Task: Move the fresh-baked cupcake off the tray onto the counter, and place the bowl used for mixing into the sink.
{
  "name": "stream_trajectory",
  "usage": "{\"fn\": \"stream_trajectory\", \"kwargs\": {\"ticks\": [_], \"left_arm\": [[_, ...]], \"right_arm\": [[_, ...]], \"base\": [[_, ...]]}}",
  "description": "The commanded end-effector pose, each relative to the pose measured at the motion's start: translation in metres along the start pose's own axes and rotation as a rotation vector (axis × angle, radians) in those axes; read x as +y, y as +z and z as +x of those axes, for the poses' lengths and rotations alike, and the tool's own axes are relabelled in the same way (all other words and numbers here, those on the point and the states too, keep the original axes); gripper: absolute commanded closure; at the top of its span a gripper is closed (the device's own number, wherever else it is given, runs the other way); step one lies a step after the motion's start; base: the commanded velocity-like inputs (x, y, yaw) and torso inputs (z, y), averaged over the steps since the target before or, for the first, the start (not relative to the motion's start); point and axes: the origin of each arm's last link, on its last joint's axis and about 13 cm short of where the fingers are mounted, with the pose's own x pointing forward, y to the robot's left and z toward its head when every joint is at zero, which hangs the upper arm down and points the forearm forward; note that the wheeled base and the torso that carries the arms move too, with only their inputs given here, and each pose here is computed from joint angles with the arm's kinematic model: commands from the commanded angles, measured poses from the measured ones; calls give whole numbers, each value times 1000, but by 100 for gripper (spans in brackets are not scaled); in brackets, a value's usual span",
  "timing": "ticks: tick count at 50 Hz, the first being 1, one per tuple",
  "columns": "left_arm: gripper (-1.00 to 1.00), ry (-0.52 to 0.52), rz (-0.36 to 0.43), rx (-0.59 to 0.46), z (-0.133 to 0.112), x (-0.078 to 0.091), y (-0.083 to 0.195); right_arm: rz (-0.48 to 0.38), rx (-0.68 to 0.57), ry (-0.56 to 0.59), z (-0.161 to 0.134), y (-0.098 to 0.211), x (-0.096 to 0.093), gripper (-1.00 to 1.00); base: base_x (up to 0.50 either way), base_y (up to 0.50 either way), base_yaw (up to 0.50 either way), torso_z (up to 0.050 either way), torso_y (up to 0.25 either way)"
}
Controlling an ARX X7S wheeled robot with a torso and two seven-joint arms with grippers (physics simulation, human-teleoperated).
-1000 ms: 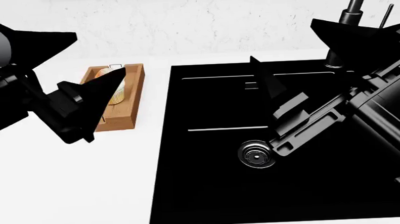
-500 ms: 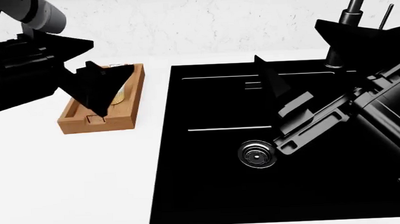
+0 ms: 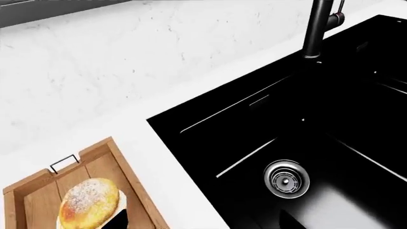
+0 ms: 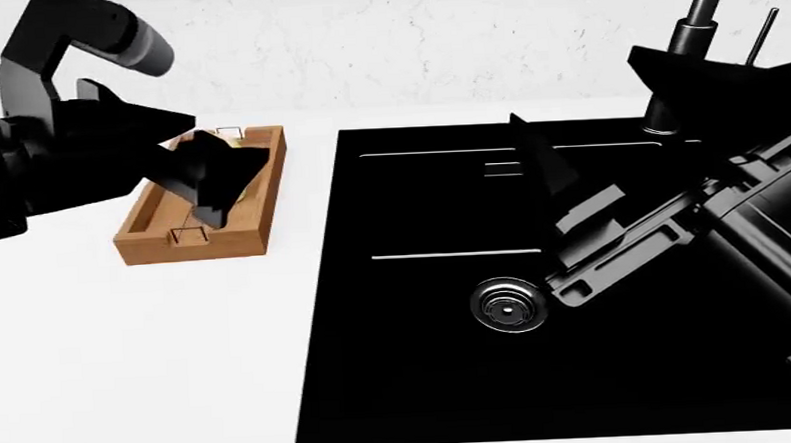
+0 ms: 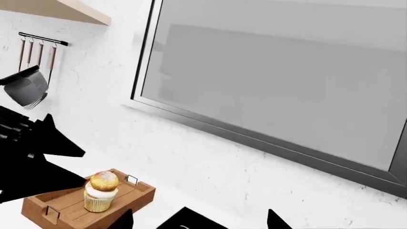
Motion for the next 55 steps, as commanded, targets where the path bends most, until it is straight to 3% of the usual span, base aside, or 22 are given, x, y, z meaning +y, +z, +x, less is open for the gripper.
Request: {"fn": "stream_trajectory", "kwargs": {"ticks": [1, 25, 55], "left_arm": [[-100, 19, -32, 25, 4, 1, 2], [-100, 42, -39, 67, 5, 3, -3], [-100, 153, -78, -9, -10, 18, 2]], "right_arm": [[5, 1, -3, 0, -1, 0, -100], [6, 4, -4, 0, -2, 0, -100], [4, 15, -2, 2, -4, 0, -100]], "base": [[0, 0, 0, 0, 0], [0, 0, 0, 0, 0], [0, 0, 0, 0, 0]]}}
